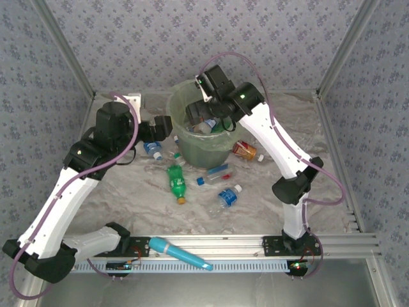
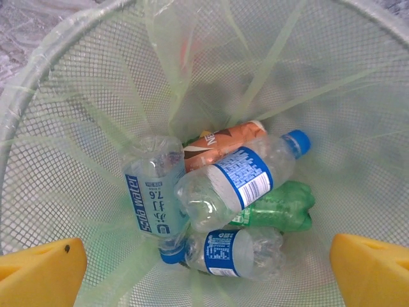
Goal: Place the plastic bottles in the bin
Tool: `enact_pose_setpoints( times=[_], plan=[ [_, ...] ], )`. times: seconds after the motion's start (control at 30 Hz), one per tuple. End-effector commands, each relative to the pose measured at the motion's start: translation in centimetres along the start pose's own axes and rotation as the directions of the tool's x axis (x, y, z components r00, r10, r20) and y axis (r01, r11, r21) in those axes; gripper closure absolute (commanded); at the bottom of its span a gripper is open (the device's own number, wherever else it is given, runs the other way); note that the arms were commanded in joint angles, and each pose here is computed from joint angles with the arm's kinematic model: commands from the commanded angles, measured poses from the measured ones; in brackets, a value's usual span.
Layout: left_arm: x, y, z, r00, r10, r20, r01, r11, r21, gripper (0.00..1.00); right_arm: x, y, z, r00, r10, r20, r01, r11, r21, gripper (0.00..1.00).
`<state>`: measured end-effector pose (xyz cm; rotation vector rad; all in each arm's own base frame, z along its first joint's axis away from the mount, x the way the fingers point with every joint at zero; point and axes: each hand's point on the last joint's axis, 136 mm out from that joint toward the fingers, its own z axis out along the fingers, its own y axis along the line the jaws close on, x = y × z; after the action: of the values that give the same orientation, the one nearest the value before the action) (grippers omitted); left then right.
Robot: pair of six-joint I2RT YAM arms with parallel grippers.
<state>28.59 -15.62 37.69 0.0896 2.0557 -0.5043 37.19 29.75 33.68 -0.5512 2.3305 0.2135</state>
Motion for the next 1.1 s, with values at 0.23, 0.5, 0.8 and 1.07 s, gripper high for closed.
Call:
enact_pose_setpoints(
  times=[0.23,0.5,0.8,1.07],
  plan=[
    [0.3,1.9,-0.1,0.999,-0.047,0.002,0.047,0.996,-0.074,0.00,-1.6,-2.3,-5.2,0.987,0.039,0.153,-0.050,0.996,0.071,0.00],
    [1.4,7.6,2.1,0.989,-0.145,-0.035,0.134,0.965,-0.224,0.00,-1.5,-3.2,-7.9,0.969,0.076,0.235,-0.093,0.994,0.061,0.01],
    [2.5,14.3,6.8,0.981,-0.150,-0.126,0.099,0.933,-0.345,0.05,-0.7,-4.2,-11.1,0.955,0.076,0.288,-0.097,0.994,0.060,0.00],
    [3.2,19.7,12.6,0.943,0.008,-0.332,-0.178,0.857,-0.483,0.08,0.5,-5.9,-12.7,0.949,0.087,0.303,-0.118,0.989,0.087,0.01]
  ],
)
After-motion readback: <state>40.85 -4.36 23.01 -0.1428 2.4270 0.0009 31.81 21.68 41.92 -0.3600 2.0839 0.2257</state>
